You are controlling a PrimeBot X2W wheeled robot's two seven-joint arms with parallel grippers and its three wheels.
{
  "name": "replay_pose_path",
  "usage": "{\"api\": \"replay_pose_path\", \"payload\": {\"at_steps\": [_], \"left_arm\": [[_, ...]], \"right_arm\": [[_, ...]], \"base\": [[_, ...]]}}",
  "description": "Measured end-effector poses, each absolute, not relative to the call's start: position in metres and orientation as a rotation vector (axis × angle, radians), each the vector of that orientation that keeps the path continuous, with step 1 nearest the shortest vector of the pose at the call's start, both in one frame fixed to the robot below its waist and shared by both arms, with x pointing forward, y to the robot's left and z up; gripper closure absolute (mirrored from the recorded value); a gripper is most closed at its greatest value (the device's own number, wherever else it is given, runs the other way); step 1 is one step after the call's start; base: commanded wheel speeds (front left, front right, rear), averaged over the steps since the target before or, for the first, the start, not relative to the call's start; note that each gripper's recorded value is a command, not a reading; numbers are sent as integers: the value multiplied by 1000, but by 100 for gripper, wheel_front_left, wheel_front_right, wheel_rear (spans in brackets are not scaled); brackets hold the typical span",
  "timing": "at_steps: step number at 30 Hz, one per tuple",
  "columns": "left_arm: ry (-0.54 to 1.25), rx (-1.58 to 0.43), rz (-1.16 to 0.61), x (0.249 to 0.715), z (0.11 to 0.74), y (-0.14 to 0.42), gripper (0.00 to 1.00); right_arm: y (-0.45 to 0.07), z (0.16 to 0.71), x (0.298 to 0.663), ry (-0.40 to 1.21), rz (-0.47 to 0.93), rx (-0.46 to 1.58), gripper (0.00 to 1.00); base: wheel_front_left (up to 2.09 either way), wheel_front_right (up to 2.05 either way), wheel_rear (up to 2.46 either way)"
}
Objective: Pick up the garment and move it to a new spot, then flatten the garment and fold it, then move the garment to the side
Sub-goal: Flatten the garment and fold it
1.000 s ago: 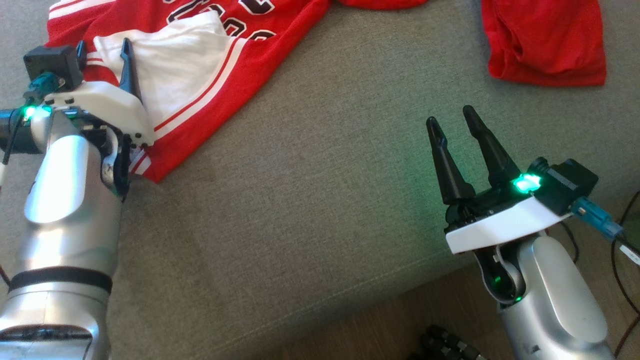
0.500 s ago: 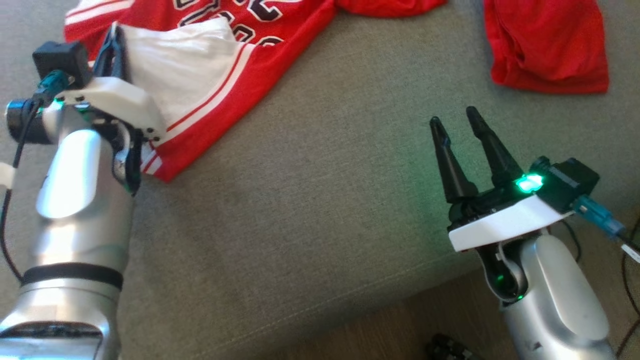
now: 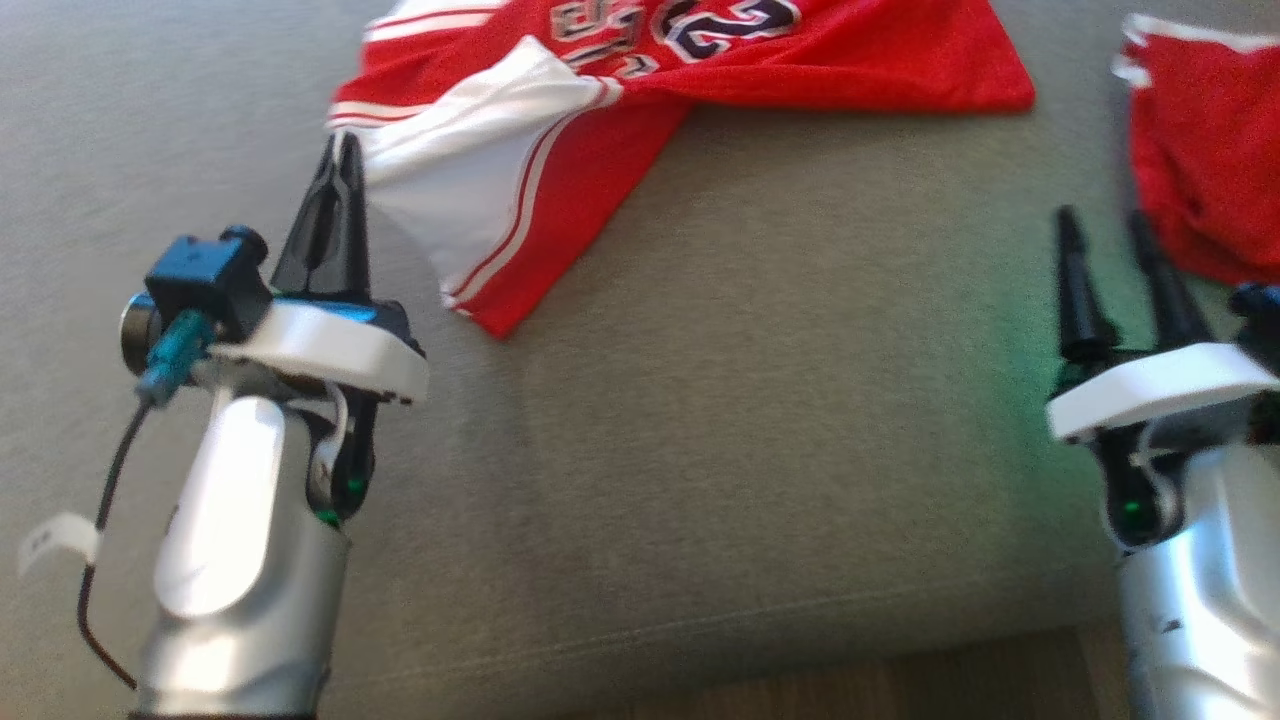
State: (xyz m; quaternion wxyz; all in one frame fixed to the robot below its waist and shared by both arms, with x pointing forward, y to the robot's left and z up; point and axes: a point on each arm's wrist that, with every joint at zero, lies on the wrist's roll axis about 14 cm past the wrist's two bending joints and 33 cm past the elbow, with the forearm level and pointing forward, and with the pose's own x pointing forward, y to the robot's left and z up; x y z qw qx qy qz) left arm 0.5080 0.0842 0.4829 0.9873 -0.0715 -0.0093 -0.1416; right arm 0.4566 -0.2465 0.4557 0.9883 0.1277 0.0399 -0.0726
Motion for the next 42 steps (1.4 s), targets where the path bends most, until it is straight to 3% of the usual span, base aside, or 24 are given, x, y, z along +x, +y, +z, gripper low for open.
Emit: {"api": "replay_pose_path", "payload": {"at_steps": [9,15,26,37,38,39,40,42], "left_arm": [[-126,-133,-188,467,520,128,100],[-145,-124,-199,450,528,128,100],[-108,-124,-217,444,514,120,100],[-80,-142,-185,444,504,126,100],[-80,-141,-184,444,504,126,100],[-81,-140,-183,444,505,126,100],[-84,-139,-180,444,506,126,100],[-94,-143,-177,444,510,127,100]], "right_arm": [[-226,428,481,186,-138,314,0],[-215,408,493,256,-162,423,0],[-190,384,523,345,-178,583,0],[-185,379,550,362,-168,582,0],[-184,379,551,365,-163,579,24],[-183,379,551,369,-158,577,67],[-180,379,551,373,-149,575,100],[-175,382,551,375,-140,588,100]], "base": [[0,0,0],[0,0,0],[0,0,0],[0,0,0],[0,0,0],[0,0,0],[0,0,0],[0,0,0]]}}
